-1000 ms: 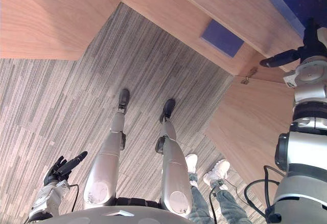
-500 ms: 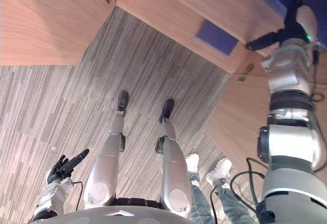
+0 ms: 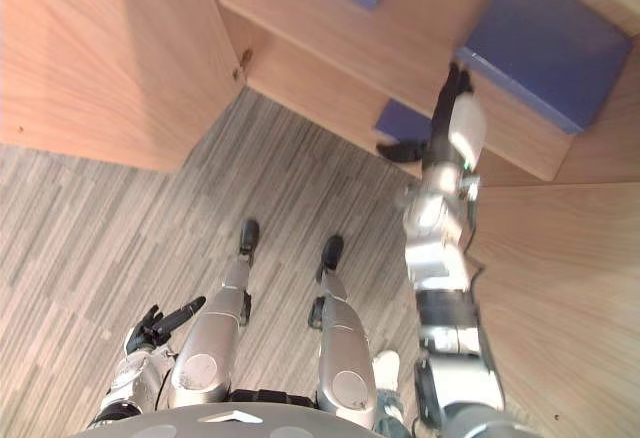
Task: Walk over to the cabinet, pick up the folder, carry it to the office cabinet, place the folder inside the office cabinet, then close the office cabinet door
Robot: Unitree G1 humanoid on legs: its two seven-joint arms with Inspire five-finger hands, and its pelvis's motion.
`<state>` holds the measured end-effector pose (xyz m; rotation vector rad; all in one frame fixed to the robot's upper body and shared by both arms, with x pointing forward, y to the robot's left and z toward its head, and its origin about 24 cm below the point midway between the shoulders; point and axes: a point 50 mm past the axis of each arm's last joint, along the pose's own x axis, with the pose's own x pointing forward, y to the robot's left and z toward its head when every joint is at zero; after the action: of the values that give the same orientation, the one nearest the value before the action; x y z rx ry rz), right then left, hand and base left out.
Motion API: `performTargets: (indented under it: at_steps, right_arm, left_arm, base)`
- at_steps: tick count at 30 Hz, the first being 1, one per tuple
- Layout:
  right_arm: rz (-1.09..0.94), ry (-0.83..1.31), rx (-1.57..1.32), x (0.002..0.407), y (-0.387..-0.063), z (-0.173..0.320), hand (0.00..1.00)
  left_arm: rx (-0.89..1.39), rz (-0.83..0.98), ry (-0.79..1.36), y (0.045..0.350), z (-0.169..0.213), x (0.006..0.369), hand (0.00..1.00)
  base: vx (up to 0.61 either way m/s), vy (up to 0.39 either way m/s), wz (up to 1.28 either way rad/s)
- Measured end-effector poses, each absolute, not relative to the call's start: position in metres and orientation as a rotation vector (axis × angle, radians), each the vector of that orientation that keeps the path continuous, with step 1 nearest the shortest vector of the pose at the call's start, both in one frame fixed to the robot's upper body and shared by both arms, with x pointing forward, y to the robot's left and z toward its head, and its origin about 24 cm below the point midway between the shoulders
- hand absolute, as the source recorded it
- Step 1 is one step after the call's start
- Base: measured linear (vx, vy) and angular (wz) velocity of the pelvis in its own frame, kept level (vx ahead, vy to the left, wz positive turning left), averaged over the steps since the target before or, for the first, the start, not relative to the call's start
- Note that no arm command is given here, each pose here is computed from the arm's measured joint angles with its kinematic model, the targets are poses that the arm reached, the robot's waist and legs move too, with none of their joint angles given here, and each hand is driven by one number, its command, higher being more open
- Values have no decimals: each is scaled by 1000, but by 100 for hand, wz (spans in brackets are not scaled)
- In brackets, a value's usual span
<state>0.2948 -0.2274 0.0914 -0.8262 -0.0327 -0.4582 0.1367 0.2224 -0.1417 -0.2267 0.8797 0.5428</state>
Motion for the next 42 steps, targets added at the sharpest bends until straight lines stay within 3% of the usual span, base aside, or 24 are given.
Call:
performTargets:
  at_steps: [7, 13, 16, 20, 24, 34, 38, 40, 42]
  right_arm:
    - [-251, 344, -763, 242, -230, -12, 100]
    - [-106, 730, -508, 175, -190, -98, 100]
    - [-100, 890, -402, 149, -184, -125, 100]
    - [-263, 1092, -151, 110, -189, -151, 100]
    - [-440, 1150, 46, 90, -192, -161, 100]
    - [-542, 1172, 170, 75, -190, -165, 100]
    - [-572, 1117, 196, 82, -198, -160, 100]
    - [-572, 1165, 225, 68, -182, -165, 100]
    - [-629, 1170, 234, 56, -194, -165, 100]
  left_arm:
    - [-122, 521, 1016, 230, -153, 102, 100]
    - [-78, 499, 1094, 228, -159, 88, 100]
    - [-38, 470, 1100, 227, -159, 88, 100]
    - [-8, 444, 1120, 224, -160, 84, 100]
    - [107, 351, 1149, 223, -161, 82, 100]
    - [214, 240, 1157, 220, -161, 83, 100]
    - [199, 233, 1172, 212, -164, 78, 100]
    - [238, 254, 1152, 234, -158, 80, 100]
    - [182, 292, 1176, 221, -162, 73, 100]
  base:
    - [15, -16, -16]
    - [38, -14, -11]
    - [9, 9, -18]
    - [-6, 18, -29]
    - [-14, 25, -16]
    - [-55, -3, -24]
    - [-71, -38, -29]
    - [2, 25, 17]
    - [-5, 40, -24]
